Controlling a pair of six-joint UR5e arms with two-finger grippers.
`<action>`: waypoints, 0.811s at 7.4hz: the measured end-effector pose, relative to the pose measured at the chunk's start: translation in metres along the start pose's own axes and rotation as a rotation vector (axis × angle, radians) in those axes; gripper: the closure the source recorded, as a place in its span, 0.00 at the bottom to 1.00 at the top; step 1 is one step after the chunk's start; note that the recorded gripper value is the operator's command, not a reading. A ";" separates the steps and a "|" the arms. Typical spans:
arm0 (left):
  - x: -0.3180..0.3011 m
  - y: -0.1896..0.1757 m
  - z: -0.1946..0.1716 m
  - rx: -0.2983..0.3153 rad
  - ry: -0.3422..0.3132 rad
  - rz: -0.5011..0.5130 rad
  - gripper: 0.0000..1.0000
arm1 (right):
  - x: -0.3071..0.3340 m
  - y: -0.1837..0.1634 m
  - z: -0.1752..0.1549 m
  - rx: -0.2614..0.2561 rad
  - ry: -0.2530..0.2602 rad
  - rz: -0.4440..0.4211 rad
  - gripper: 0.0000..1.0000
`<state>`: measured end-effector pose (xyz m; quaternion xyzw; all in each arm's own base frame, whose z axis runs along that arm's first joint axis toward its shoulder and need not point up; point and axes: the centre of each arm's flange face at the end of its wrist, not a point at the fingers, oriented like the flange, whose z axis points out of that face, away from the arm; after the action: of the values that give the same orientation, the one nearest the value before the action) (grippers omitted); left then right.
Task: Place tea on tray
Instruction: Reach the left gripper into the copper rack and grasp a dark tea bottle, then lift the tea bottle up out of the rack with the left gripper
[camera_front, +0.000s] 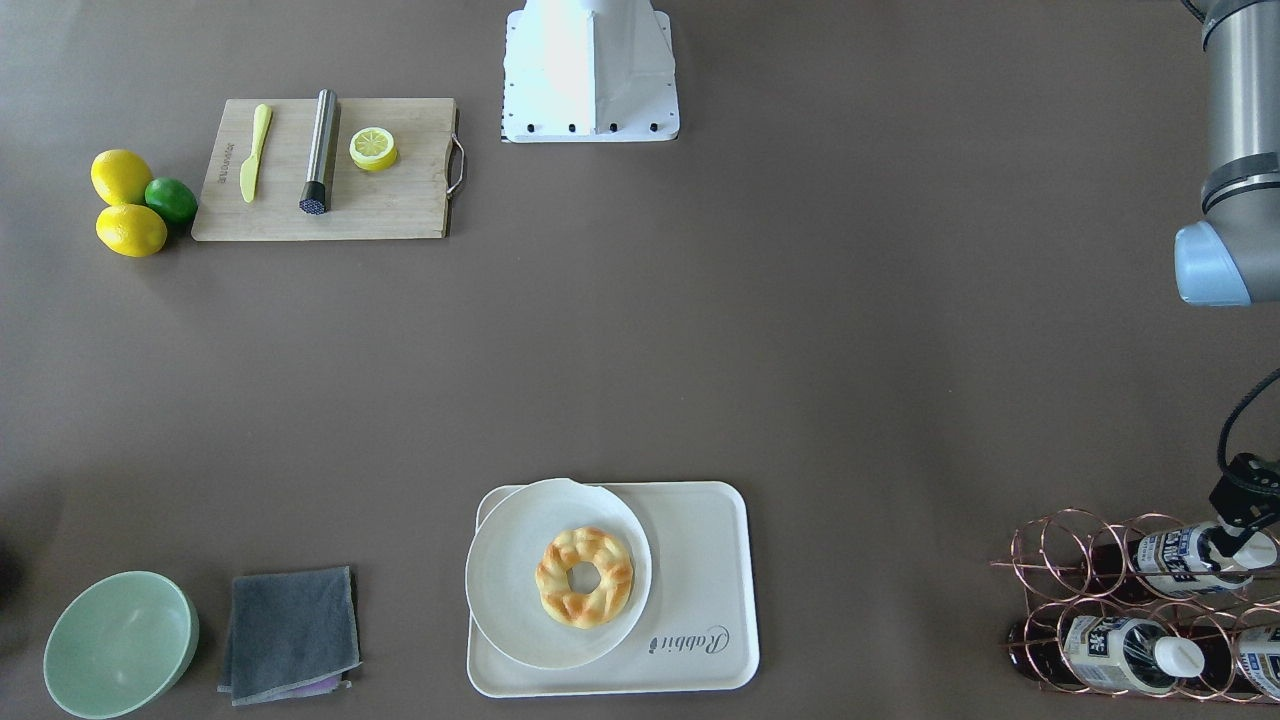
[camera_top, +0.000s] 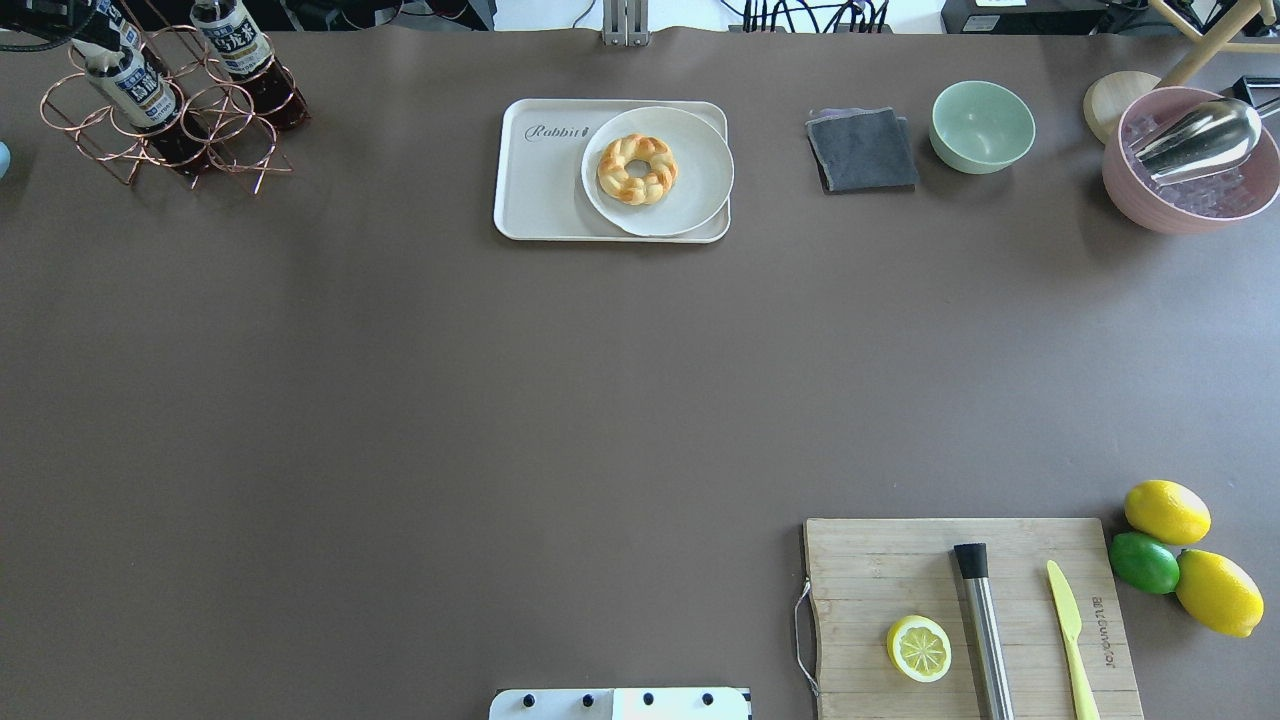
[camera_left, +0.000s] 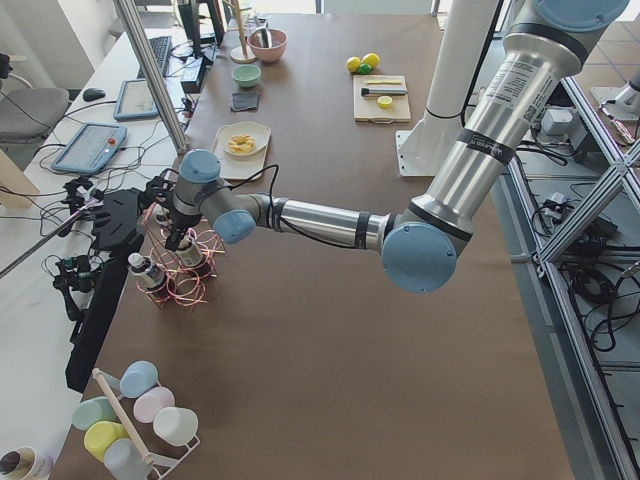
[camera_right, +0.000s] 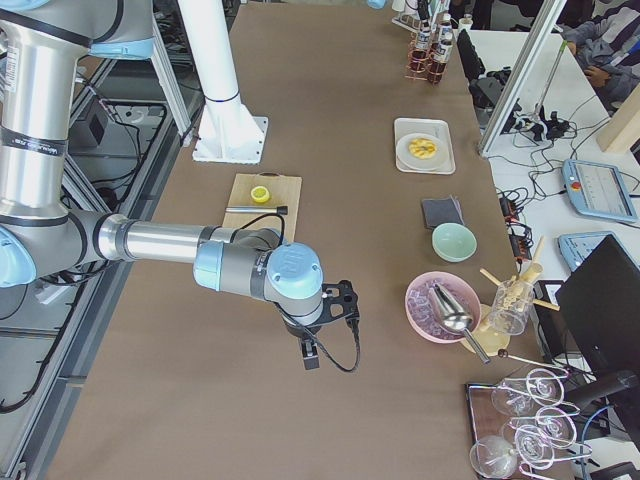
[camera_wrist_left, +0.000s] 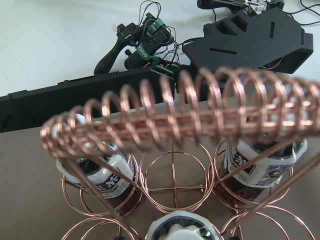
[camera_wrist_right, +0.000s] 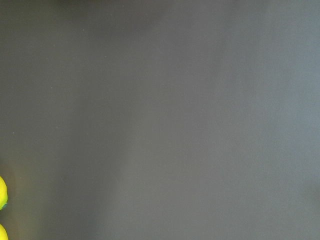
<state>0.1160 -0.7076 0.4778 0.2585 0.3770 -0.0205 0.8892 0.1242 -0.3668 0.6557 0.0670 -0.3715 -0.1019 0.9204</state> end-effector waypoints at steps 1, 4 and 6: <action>0.000 0.001 0.001 0.000 0.001 0.000 0.53 | 0.000 0.001 0.000 -0.001 -0.001 0.001 0.00; -0.001 0.003 0.002 -0.002 0.000 -0.001 1.00 | 0.000 0.000 0.000 -0.001 -0.001 0.002 0.00; -0.001 0.002 0.000 -0.002 0.002 -0.003 1.00 | 0.000 0.000 0.000 -0.001 -0.002 0.003 0.00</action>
<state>0.1156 -0.7064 0.4791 0.2570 0.3783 -0.0214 0.8890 0.1240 -0.3666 0.6562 0.0659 -0.3724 -0.1007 0.9202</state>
